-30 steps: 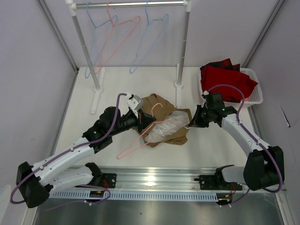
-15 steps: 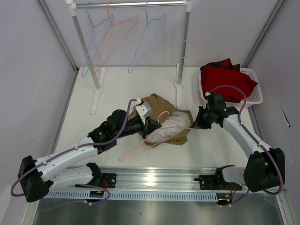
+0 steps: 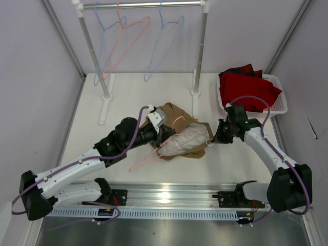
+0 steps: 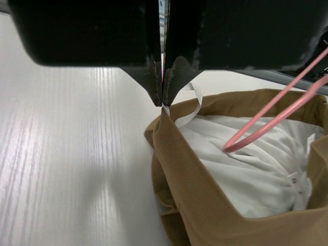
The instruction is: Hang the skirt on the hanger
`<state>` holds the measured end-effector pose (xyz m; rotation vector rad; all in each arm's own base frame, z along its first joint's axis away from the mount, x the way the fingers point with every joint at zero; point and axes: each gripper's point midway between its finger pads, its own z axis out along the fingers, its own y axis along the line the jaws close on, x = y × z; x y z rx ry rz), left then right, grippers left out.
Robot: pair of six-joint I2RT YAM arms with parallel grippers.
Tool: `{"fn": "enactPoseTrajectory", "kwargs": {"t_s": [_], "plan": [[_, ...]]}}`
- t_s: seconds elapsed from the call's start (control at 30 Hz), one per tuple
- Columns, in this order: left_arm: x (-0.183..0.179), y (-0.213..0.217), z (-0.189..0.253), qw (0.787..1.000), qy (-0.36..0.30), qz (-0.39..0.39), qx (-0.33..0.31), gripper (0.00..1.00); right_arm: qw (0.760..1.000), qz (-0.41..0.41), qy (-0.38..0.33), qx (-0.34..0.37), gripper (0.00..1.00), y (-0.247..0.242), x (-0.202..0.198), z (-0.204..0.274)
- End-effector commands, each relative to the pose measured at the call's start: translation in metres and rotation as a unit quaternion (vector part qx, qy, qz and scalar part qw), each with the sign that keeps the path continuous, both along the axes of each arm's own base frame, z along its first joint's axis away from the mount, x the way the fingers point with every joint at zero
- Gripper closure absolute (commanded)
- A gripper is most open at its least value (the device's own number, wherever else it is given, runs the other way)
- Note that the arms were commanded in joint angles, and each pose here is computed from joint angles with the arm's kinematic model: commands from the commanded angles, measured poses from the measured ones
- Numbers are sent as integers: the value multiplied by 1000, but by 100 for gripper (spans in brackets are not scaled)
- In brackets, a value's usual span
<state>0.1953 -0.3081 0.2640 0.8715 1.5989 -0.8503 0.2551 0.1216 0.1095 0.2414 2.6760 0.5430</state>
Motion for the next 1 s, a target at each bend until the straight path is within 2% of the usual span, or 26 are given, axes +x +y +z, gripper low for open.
{"fn": "enactPoseTrajectory", "kwargs": {"t_s": [0.0, 0.2, 0.47, 0.97], "plan": [[1, -4, 53, 998, -54, -9, -37, 100, 1000, -9, 2, -25, 100, -12, -9, -5], [-6, -14, 53, 997, -52, -45, -30, 100, 999, -19, 3, -25, 100, -13, -11, -7], [-24, -19, 25, 994, -23, -104, 14, 100, 999, -27, -2, -24, 100, -14, -12, -7], [-22, -25, 35, 994, -27, -106, 2, 100, 999, -28, -2, -22, 100, -14, -14, -12]]}}
